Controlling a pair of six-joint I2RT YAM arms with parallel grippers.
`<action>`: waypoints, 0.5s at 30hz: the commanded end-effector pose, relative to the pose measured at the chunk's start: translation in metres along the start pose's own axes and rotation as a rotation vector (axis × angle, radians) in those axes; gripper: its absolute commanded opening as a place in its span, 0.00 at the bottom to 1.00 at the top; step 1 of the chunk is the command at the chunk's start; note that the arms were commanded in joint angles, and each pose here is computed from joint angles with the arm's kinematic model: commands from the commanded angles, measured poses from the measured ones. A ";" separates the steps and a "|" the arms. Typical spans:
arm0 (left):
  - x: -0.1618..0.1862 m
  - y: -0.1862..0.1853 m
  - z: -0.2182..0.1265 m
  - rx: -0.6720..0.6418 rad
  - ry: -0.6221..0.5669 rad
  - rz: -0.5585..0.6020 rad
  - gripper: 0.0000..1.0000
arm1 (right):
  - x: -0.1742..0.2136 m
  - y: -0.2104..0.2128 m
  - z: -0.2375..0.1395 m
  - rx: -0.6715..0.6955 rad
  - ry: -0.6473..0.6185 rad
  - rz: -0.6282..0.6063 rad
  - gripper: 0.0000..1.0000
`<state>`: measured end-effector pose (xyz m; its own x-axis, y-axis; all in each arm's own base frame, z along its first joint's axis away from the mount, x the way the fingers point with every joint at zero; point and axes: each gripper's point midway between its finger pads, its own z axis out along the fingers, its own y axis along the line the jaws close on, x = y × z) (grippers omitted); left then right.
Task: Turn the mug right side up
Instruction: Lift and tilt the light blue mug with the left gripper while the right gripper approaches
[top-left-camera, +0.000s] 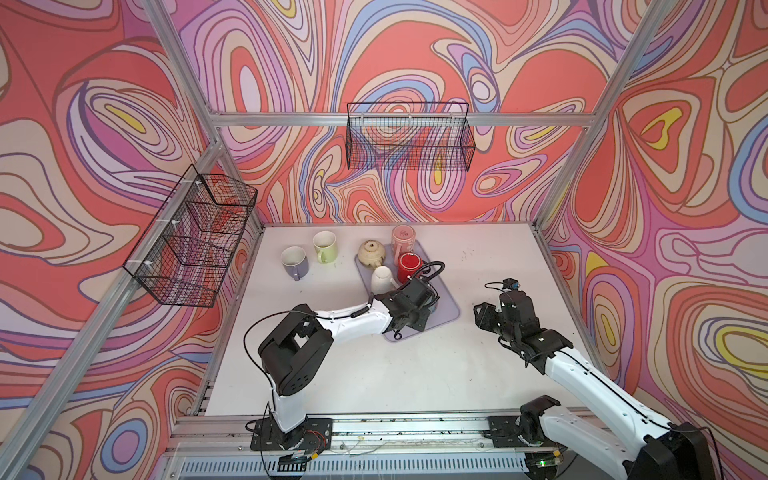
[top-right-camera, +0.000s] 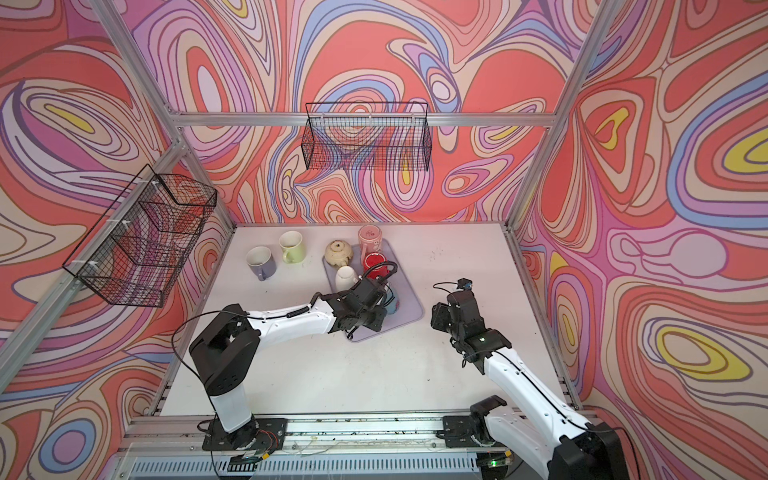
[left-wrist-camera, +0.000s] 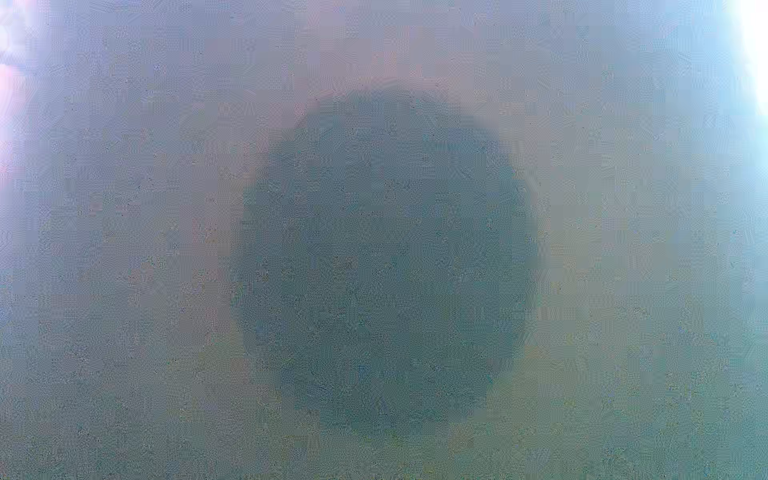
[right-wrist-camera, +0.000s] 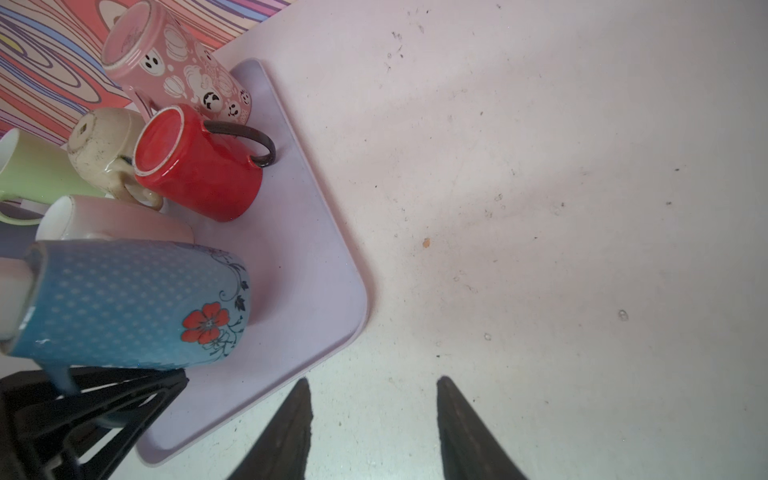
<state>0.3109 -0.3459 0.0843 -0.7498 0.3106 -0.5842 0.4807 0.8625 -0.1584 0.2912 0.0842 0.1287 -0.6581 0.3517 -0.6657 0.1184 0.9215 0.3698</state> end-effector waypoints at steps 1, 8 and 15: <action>-0.037 -0.018 -0.029 0.131 -0.139 -0.005 0.00 | -0.002 0.003 -0.001 -0.030 -0.006 0.015 0.50; -0.056 -0.019 -0.074 0.345 -0.205 -0.082 0.00 | -0.013 0.019 -0.008 -0.120 -0.037 -0.012 0.50; -0.070 -0.020 -0.126 0.485 -0.197 -0.050 0.00 | -0.024 0.057 -0.030 -0.341 -0.088 -0.094 0.49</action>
<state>0.3073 -0.3252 0.1729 -0.7536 0.1577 -0.6381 0.5396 0.7028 -0.4636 0.2938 0.1076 0.1689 -0.6102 0.3313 -0.7197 -0.0748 0.8802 0.4686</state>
